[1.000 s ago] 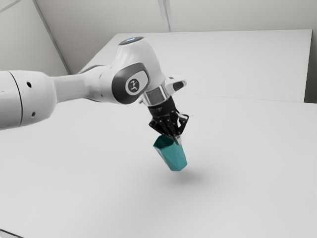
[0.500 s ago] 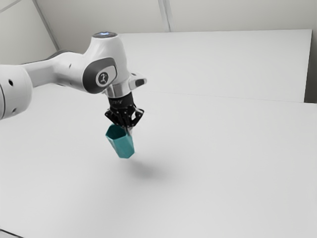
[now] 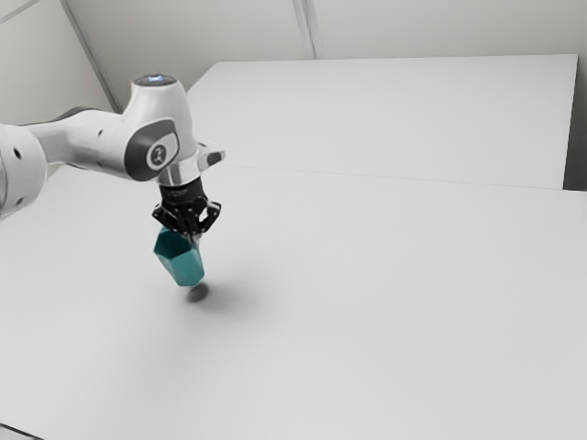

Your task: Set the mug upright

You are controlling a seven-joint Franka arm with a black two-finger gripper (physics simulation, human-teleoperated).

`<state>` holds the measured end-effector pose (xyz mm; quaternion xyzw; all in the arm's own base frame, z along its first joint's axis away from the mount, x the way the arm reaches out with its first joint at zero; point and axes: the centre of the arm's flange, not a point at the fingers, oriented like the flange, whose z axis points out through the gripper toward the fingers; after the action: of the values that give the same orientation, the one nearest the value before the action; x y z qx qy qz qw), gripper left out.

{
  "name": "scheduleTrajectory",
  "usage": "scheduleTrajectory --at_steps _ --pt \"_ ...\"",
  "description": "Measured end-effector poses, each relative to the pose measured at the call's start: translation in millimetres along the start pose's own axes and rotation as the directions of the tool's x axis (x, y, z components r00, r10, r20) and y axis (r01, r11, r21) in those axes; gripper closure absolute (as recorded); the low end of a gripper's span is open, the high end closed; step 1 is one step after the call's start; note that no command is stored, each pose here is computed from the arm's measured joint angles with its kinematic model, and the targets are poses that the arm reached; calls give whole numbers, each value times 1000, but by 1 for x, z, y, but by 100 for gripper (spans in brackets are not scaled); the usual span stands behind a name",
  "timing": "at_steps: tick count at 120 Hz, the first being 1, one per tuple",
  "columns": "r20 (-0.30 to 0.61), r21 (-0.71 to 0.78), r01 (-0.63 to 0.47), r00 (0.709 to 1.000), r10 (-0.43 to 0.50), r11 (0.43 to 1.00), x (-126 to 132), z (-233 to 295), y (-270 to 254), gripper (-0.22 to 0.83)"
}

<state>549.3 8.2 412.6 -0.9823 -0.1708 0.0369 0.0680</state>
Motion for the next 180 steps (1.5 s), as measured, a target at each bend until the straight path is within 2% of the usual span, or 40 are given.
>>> scheduleTrajectory --at_steps 27,94,108,131,148,164,180 --pt "-3 16 -98 995 98 995 -15 11 56 79" --pt "34 32 -68 997 67 997 -9 33 52 78" --pt "37 32 -67 997 66 997 -9 33 52 65" --pt "21 20 -64 998 64 998 -9 21 53 38" --pt "-13 1 -59 998 59 998 -7 1 53 25" --pt "-89 -31 -86 993 83 996 -9 -61 50 14" --pt "-196 -57 -176 967 162 983 -6 -145 54 7"
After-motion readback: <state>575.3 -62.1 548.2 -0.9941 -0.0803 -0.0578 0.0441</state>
